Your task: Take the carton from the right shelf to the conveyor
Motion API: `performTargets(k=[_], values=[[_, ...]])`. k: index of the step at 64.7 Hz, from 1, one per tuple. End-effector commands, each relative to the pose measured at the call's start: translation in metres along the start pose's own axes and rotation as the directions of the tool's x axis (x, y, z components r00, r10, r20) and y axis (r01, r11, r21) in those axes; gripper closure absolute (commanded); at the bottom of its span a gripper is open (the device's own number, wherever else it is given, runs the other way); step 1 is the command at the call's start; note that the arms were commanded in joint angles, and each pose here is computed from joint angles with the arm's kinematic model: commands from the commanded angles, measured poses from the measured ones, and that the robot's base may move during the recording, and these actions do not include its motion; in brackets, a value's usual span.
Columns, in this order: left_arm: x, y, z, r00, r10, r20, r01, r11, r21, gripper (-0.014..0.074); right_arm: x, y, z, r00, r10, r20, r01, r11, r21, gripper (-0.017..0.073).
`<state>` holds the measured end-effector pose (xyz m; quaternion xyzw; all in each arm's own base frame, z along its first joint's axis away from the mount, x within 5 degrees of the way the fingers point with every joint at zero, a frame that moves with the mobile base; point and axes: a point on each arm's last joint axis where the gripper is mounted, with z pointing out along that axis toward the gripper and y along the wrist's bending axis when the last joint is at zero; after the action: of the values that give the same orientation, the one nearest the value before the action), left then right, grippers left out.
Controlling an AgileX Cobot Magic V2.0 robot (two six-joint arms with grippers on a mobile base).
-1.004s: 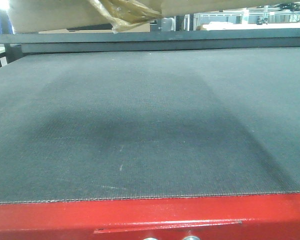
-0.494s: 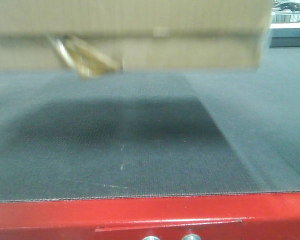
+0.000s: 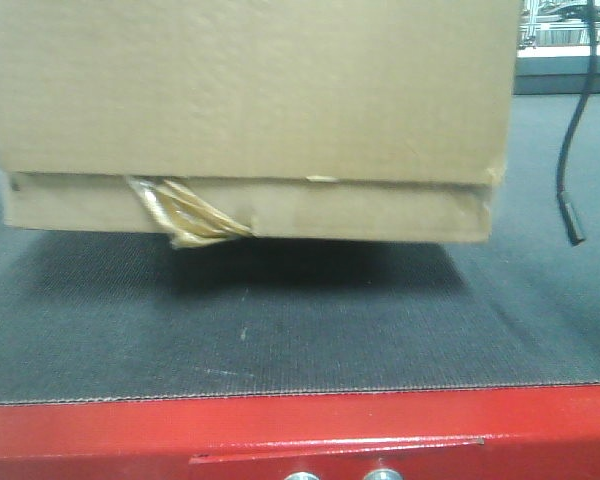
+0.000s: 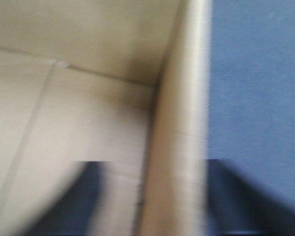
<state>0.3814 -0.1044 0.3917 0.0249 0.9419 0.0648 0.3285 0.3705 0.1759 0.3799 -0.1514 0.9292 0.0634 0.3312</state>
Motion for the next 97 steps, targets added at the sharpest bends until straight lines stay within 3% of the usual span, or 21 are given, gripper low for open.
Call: performTargets(k=[1, 8, 14, 30, 36, 42, 50, 53, 61, 66, 73, 83, 97], values=[[-0.003, -0.003, -0.004, 0.999, 0.005, 0.036, -0.006, 1.0, 0.024, 0.0265, -0.004, 0.001, -0.004, 0.999, -0.008, 0.04, 0.008, 1.0, -0.009, -0.0013], [-0.002, -0.002, -0.005, 1.0, 0.004, 0.029, -0.005, 1.0, 0.022, -0.0031, -0.004, 0.001, -0.009, 0.999, -0.007, 0.05, 0.008, 1.0, -0.01, -0.001], [-0.001, 0.0, -0.008, 1.0, 0.002, 0.016, -0.002, 1.0, 0.017, 0.002, -0.005, 0.001, -0.016, 0.998, -0.006, 0.065, 0.007, 1.0, -0.012, -0.001], [0.002, 0.013, -0.049, 0.997, 0.047, 0.064, -0.048, 0.999, 0.021, 0.0021, -0.006, -0.004, -0.055, 0.992, 0.004, 0.129, -0.002, 1.0, -0.015, 0.0018], [0.005, 0.024, -0.071, 0.994, 0.039, 0.106, -0.041, 0.999, 0.018, 0.0023, -0.004, -0.014, -0.068, 0.992, 0.021, 0.127, -0.021, 1.0, 0.001, 0.0138], [0.014, 0.037, -0.089, 0.992, 0.025, 0.127, -0.027, 1.0, 0.013, 0.0029, 0.001, -0.027, -0.08, 0.993, 0.047, 0.105, -0.049, 0.998, 0.026, 0.0333], [0.034, 0.057, -0.104, 0.984, -0.004, 0.18, 0.002, 1.0, 0.009, 0.0123, 0.01, -0.05, -0.091, 0.991, 0.092, 0.095, -0.098, 0.993, 0.068, 0.058], [0.044, 0.064, -0.106, 0.98, -0.016, 0.2, 0.014, 1.0, 0.009, 0.0211, 0.016, -0.058, -0.093, 0.99, 0.108, 0.091, -0.116, 0.99, 0.083, 0.064], [0.08, 0.085, -0.109, 0.969, -0.067, 0.236, 0.065, 0.998, 0.016, 0.0501, 0.036, -0.077, -0.1, 0.984, 0.142, 0.107, -0.155, 0.981, 0.12, 0.0634], [0.104, 0.095, -0.109, 0.958, -0.09, 0.273, 0.091, 0.996, 0.01, 0.0637, 0.051, -0.083, -0.101, 0.98, 0.15, 0.13, -0.167, 0.977, 0.13, 0.0634], [0.134, 0.104, -0.107, 0.938, -0.122, 0.324, 0.126, 0.992, 0.011, 0.0588, 0.079, -0.086, -0.1, 0.975, 0.153, 0.162, -0.175, 0.975, 0.134, 0.0634], [0.178, 0.108, -0.103, 0.905, -0.162, 0.394, 0.167, 0.986, 0.022, 0.059, 0.12, -0.082, -0.096, 0.966, 0.138, 0.217, -0.168, 0.978, 0.123, 0.0634], [0.238, 0.102, -0.096, 0.847, -0.157, 0.508, 0.155, 0.987, 0.046, 0.0591, 0.187, -0.076, -0.087, 0.942, 0.117, 0.314, -0.156, 0.983, 0.102, 0.0634]])
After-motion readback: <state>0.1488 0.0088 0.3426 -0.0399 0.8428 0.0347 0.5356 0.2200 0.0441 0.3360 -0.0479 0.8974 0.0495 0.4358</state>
